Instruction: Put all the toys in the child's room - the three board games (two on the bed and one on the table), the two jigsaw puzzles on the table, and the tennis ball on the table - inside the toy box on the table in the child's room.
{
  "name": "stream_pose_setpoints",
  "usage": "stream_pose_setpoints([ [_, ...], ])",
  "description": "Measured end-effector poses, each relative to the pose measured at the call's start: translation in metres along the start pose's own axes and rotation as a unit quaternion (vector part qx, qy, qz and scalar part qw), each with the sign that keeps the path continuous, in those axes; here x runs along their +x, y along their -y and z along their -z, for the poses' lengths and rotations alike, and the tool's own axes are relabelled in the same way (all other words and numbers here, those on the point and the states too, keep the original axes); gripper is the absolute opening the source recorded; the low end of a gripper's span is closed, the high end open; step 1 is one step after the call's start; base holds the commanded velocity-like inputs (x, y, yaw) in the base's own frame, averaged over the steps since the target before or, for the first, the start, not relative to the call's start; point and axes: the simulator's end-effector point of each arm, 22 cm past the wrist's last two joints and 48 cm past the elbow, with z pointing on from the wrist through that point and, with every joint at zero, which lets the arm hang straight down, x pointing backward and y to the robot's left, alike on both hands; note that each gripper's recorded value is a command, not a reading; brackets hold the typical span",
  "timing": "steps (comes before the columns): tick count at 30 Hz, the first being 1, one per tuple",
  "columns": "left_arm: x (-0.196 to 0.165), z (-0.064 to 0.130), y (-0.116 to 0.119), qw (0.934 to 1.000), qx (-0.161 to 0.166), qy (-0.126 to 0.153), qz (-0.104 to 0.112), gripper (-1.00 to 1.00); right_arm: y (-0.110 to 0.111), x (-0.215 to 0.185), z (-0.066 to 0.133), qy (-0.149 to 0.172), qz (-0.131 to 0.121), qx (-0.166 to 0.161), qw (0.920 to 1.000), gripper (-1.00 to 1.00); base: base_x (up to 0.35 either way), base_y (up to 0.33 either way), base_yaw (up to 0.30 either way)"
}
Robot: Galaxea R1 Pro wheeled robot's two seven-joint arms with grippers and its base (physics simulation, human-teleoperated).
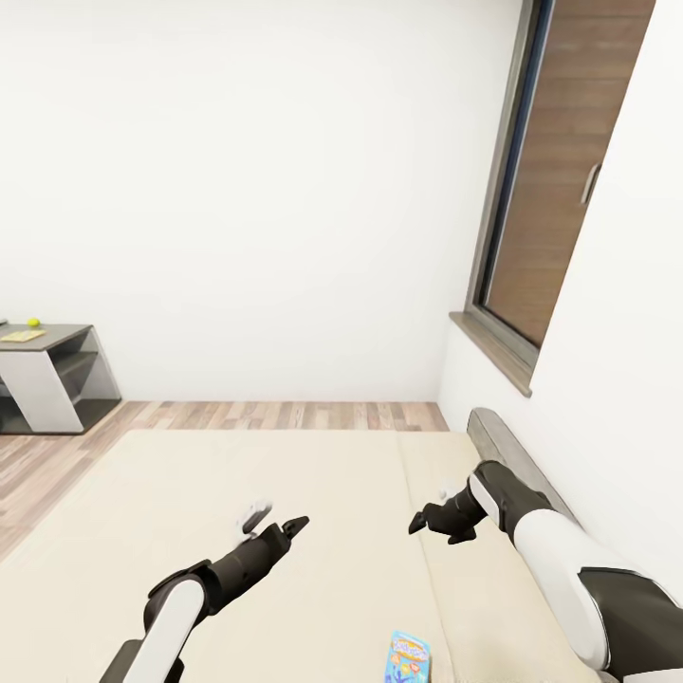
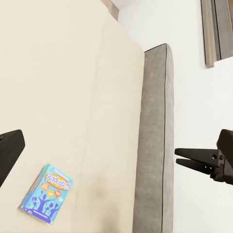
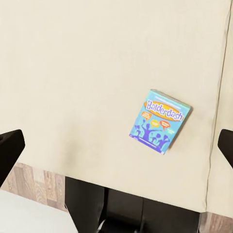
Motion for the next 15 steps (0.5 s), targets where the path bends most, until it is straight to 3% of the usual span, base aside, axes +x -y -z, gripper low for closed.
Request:
stream_pose_setpoints([
  [8,0.002,-0.002,-0.002,1.0,0.008,-0.004,0.003,1.0,0.003,0.003,-0.007,-0.007,-0.003,0.0,1.0,1.0,0.0,0.0,0.0],
  [15,0.006,-0.003,0.004,0.9994,0.035,-0.007,0.004,1.0,0.005,0.006,-0.014,-0.01,-0.003,0.001,0.9999,1.0,0.0,0.0,0.0],
])
